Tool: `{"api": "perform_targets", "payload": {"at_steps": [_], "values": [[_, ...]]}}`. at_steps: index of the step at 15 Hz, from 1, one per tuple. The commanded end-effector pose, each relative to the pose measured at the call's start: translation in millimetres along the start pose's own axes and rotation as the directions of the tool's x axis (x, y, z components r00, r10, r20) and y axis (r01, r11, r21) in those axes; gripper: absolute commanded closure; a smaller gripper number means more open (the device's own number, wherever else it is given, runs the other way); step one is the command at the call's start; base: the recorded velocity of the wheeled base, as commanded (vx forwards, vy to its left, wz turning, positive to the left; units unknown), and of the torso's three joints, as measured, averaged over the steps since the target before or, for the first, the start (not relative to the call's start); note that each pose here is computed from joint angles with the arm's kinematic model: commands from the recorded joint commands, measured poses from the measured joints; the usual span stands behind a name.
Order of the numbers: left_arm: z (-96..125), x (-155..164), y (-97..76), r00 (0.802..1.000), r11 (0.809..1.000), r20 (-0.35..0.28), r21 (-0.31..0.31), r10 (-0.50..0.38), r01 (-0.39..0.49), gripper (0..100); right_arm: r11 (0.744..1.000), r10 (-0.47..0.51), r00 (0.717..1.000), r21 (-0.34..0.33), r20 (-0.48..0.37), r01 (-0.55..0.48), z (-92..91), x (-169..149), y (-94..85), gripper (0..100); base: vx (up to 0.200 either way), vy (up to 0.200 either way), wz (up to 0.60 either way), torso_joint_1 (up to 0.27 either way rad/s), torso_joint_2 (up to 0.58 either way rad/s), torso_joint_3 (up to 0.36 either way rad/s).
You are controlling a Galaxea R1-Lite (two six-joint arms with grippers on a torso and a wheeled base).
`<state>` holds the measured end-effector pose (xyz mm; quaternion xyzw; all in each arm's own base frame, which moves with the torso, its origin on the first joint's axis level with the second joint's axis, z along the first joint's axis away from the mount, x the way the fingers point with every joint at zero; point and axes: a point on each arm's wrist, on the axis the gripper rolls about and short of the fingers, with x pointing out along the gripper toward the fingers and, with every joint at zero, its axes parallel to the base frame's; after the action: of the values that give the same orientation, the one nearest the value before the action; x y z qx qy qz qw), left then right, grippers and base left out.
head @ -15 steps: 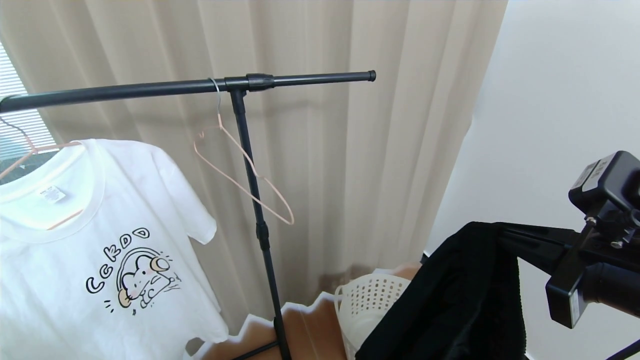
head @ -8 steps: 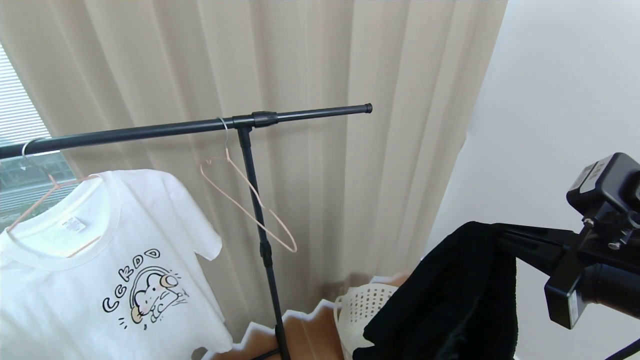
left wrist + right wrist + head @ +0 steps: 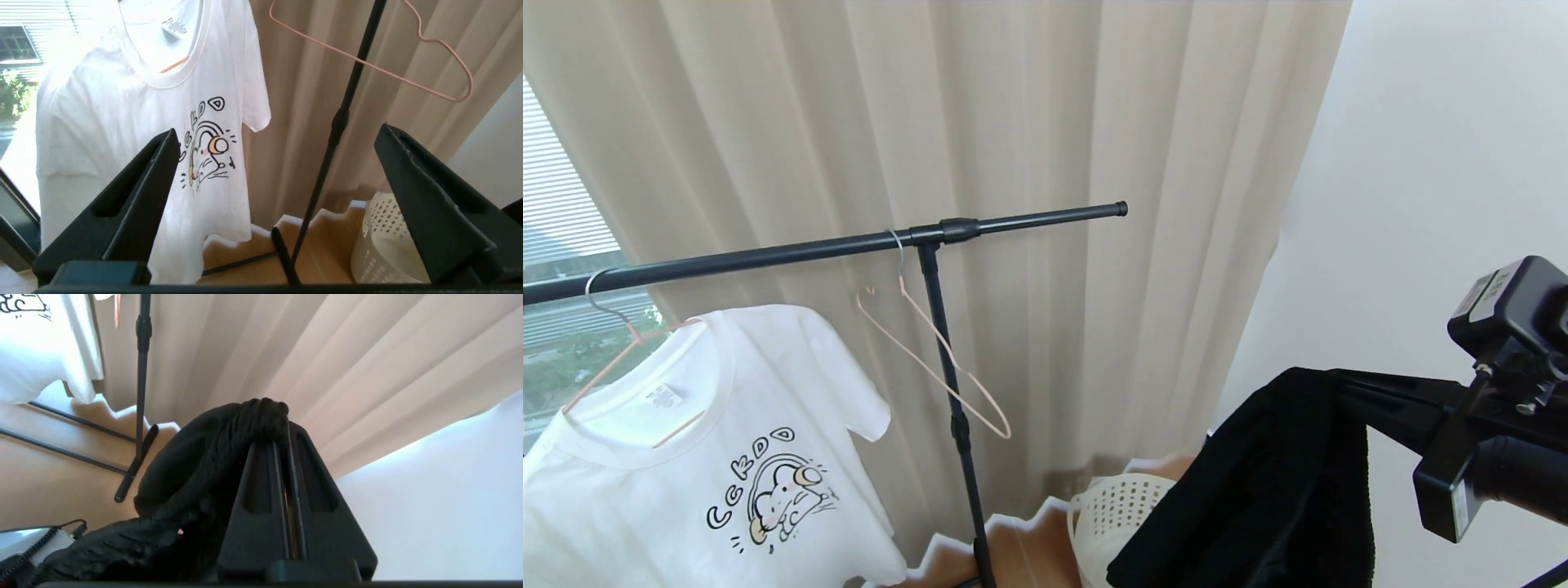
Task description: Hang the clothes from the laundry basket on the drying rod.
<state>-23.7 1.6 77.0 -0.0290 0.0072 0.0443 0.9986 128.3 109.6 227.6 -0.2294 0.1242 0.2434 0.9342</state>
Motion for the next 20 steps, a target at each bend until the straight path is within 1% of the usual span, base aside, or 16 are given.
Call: {"api": "perform_targets", "payload": {"at_steps": [1,3,6,7,10,11,14,20], "values": [[0.0,0.1,0.0,1.000,1.000,-0.001,0.001,0.001,-0.001,0,1.000,0.000,1.000,-0.011,0.000,0.000,-0.9,-0.6,0.2,100,0.000,0.000,0.00,0.115,-0.26,-0.119],[0.0,0.1,0.0,1.000,1.000,-0.001,-0.001,0.001,-0.001,0,1.000,-0.001,1.000,-0.031,0.004,0.001,-1.0,-2.1,-0.2,100,0.000,0.000,0.00,0.013,-0.04,-0.023],[0.0,0.1,0.0,1.000,1.000,-0.001,-0.001,0.001,-0.001,0,0.999,-0.002,1.000,-0.035,0.003,0.002,-4.4,-4.8,-0.1,100,0.000,0.000,0.00,0.000,0.00,0.000],[0.0,0.1,0.0,1.000,1.000,-0.001,-0.001,0.001,-0.001,0,0.999,-0.002,1.000,-0.035,0.003,0.002,-4.4,-4.8,-0.1,100,0.000,0.000,0.60,0.012,0.00,-0.002],[0.0,0.1,0.0,1.000,1.000,-0.001,-0.001,0.001,-0.001,0,1.000,-0.013,0.999,-0.025,0.038,0.014,-4.2,-5.9,-0.4,100,0.000,0.000,0.60,0.001,0.00,0.001],[0.0,0.1,0.0,1.000,1.000,-0.001,-0.001,0.001,-0.001,0,1.000,-0.011,0.999,-0.027,0.033,0.012,-5.9,-5.1,0.3,100,0.000,0.000,0.60,0.007,0.00,0.002],[0.0,0.1,0.0,1.000,1.000,-0.001,-0.001,0.001,-0.001,0,0.999,-0.011,0.999,-0.052,0.031,0.012,-6.4,-4.6,0.6,100,0.000,0.000,0.60,0.010,0.00,0.001],[0.0,0.1,0.0,1.000,1.000,-0.001,0.001,0.001,-0.001,0,0.999,-0.008,1.000,-0.053,0.027,0.009,-7.4,-3.6,1.3,100,0.000,0.000,0.00,0.000,0.00,0.000]]}}
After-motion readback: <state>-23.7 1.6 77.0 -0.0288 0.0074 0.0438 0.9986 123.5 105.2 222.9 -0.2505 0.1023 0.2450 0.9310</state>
